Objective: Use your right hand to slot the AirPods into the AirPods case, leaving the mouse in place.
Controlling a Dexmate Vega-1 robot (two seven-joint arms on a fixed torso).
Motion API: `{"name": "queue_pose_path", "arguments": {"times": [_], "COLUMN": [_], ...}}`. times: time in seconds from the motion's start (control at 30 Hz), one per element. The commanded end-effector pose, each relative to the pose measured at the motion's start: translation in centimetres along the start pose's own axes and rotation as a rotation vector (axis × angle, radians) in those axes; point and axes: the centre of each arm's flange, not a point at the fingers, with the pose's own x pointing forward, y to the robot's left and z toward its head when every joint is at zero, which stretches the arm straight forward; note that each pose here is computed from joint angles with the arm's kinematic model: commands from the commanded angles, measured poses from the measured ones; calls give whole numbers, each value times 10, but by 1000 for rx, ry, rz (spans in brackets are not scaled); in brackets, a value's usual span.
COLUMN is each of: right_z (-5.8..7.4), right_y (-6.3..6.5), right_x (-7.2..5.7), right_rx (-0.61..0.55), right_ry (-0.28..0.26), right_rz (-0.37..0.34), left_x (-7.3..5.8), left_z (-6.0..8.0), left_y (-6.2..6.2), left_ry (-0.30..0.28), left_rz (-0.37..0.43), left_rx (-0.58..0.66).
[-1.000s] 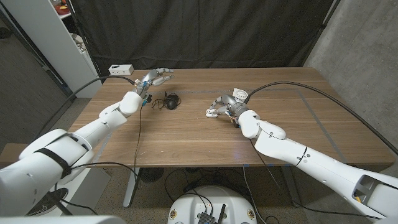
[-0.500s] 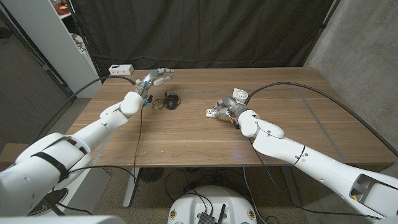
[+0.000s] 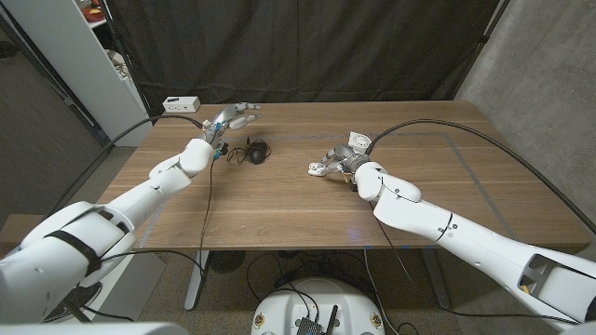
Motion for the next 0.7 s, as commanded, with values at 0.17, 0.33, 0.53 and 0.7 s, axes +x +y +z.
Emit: {"name": "queue_pose_path", "arguments": {"times": [0.17,0.33,0.53,0.7], "right_z": [6,5,2,-1], "right_y": [-1,-1,-1,1], "right_x": [6,7,9,11], "right_rx": [7,6,15,21], "right_ry": [39,37,39,40], "right_rz": [39,31,23,13], "left_x": [0,1,1,0], "left_z": [-3,-3,-4,-4], "left_y": [3,4,3,2], "left_ry": [-1,0,4,13], "left_rz": [-7,-9,-9,-11], "left_rx": [2,2,1,2]}}
